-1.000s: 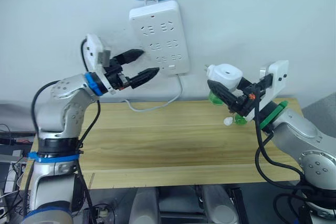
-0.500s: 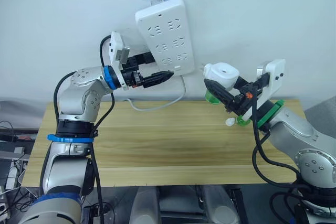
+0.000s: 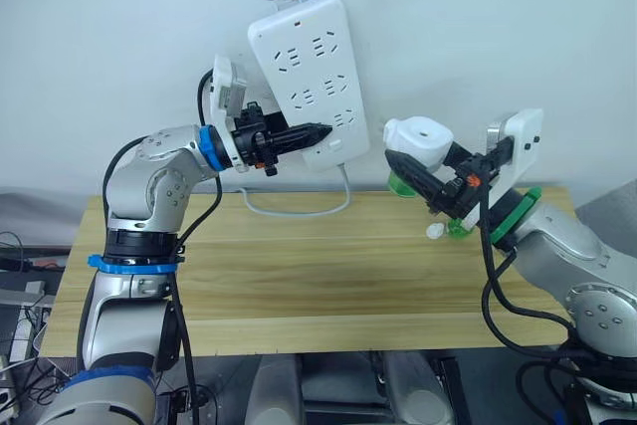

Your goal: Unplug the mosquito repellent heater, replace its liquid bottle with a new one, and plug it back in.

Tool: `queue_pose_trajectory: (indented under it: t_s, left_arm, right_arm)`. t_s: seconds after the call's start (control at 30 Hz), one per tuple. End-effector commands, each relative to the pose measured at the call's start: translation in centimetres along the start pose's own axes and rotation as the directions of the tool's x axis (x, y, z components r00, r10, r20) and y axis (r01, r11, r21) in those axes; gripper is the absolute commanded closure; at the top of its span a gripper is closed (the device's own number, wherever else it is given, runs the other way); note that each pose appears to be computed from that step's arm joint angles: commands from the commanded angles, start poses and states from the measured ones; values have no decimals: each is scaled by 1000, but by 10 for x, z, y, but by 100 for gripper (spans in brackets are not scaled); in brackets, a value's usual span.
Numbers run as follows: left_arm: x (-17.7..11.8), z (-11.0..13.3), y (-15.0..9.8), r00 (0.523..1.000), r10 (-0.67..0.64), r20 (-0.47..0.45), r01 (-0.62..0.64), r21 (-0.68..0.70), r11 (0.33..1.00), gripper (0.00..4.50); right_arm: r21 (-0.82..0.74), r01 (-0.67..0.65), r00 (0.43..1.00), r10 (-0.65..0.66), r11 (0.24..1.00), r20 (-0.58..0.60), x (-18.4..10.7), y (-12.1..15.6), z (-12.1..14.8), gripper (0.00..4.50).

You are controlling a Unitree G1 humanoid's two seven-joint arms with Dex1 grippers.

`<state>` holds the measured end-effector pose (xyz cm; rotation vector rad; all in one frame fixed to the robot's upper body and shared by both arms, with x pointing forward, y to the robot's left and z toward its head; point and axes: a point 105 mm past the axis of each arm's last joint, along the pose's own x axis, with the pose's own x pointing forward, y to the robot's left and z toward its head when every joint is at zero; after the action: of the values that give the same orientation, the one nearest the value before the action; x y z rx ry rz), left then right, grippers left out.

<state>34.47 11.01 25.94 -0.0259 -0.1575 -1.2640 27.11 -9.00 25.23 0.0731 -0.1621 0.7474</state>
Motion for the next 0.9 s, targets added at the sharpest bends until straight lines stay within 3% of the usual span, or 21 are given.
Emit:
queue_pose_trajectory:
  t_s: [0.03, 0.37, 0.9]
  left_arm:
    - [-3, 12, 3, 999, 28, 38, -28, 15, 999, 316]
    - [-2, 11, 0, 999, 21, 34, -22, 22, 1000, 316]
    - [6, 14, -5, 999, 8, 43, -11, 66, 998, 316]
  right_arm:
    - [-51, -99, 994, 102, 994, 46, 2, 26, 16, 146]
    - [-67, -94, 994, 97, 993, 47, 26, 36, 16, 146]
    - [-79, -59, 998, 60, 995, 9, 33, 34, 11, 146]
